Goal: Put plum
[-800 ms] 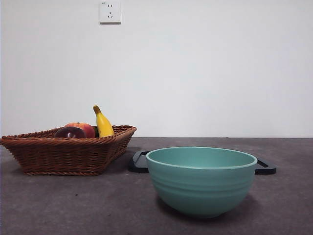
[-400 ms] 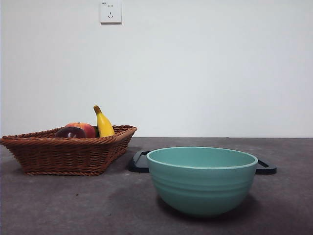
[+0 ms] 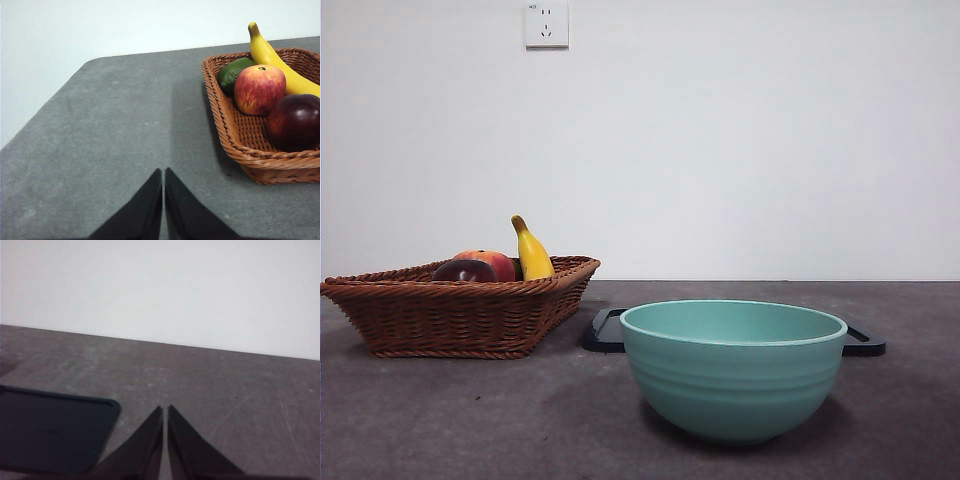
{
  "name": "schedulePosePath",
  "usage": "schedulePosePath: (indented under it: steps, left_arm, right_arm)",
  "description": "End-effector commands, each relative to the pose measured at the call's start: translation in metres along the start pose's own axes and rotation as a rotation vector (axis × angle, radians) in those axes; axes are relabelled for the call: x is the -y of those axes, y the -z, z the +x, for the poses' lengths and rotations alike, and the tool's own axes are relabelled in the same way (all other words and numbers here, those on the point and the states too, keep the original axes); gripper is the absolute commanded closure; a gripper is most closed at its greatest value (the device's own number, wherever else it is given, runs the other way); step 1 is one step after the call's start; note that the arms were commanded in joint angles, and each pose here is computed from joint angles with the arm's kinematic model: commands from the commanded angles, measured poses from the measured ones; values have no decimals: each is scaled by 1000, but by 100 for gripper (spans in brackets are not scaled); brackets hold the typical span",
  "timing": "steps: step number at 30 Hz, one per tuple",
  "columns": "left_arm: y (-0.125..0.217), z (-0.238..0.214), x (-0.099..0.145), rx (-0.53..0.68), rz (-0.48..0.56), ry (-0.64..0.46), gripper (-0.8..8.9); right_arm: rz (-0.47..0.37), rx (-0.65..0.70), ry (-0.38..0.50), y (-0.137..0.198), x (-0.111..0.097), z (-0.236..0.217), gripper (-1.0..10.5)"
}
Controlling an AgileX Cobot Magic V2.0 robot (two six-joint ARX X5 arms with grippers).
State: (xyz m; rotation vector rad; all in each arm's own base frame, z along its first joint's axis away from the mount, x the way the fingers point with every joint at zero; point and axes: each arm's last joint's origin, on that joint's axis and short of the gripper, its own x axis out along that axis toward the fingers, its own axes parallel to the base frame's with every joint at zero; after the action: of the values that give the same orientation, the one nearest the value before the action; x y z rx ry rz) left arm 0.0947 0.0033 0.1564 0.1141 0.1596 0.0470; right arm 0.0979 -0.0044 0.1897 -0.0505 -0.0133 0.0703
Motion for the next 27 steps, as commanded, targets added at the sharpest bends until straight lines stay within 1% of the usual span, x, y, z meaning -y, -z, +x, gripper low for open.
schedulePosePath:
  steps: [1,8,14,21,27]
  left_arm:
    - [7,2,1,-25,-2,-4,807]
    - [7,2,1,-25,-2,-4,807]
    - [7,2,1,-25,-2,-4,807]
    - [7,2,1,-25,-3,-4,807]
    - [7,2,1,-24,-3,-4,807]
  right_arm:
    - [-3,13,11,7,0,-1,941]
    - [10,4,12,22,-1,-1,941]
    - [23,-51,15,27,-1,-1,941]
    - [43,-175,9,39,-2,-3,941]
    - [42,-168,6,39,-2,-3,941]
